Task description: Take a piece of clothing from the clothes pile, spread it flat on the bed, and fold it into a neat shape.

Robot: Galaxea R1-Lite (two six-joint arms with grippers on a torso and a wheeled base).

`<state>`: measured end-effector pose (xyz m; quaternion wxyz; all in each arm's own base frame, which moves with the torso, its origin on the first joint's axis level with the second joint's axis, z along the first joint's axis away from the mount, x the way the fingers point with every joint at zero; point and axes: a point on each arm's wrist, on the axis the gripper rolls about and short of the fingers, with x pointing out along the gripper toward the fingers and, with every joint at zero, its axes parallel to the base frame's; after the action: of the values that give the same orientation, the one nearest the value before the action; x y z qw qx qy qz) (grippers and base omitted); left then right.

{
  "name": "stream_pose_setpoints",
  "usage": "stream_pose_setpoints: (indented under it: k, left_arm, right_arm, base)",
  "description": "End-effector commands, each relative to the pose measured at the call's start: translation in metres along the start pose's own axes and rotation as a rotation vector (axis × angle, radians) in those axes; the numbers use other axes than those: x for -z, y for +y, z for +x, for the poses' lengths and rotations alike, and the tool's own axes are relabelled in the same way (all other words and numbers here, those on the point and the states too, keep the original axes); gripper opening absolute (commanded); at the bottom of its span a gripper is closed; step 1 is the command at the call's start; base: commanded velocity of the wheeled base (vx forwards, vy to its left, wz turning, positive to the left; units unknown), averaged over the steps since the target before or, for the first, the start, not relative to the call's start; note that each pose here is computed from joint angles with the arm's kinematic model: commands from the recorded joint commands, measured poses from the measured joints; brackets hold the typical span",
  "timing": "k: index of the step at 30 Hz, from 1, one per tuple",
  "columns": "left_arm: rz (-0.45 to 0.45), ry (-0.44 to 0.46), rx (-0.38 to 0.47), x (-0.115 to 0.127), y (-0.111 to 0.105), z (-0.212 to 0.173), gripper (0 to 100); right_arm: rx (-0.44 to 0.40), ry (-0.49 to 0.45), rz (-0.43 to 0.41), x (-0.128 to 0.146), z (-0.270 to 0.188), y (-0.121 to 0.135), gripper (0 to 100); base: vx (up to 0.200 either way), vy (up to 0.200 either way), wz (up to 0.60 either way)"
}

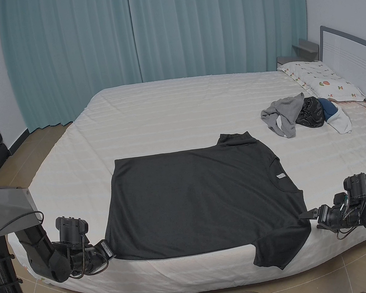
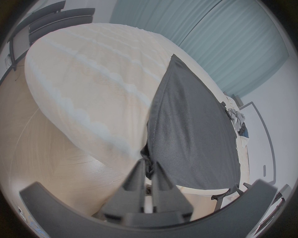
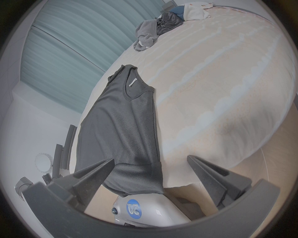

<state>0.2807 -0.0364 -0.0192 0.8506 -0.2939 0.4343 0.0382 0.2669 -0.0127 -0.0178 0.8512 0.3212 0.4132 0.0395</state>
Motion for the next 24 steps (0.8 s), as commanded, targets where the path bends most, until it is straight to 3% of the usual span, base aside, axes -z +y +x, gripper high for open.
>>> stream_pose_setpoints:
  k: [1,14,22,23,24]
  left_arm:
    - [-0.008,-0.015,-0.011,0.001,0.0,-0.009,0]
    - [-0.017,-0.034,-0.012,0.002,0.0,-0.021,0]
    - [-0.018,-0.028,-0.017,0.004,0.001,-0.021,0]
    - [-0.02,-0.028,-0.017,0.004,0.001,-0.021,0]
    - [-0.019,-0.03,-0.015,0.004,0.001,-0.021,0]
  right_arm:
    - [-0.001,-0.003,0.001,-0.001,0.001,0.0,100]
    - [-0.022,-0.02,0.029,-0.01,0.012,0.004,100]
    - [-0.034,-0.03,0.003,-0.017,0.028,0.013,100]
    - [-0.032,-0.024,0.008,-0.016,0.033,0.013,0]
    - [-0.032,-0.018,0.003,-0.015,0.037,0.014,0]
  base:
    - [0.0,0.0,0.0]
    - [0.0,0.0,0.0]
    - [0.0,0.0,0.0]
    - [0.0,0.0,0.0]
    - [0.0,0.0,0.0]
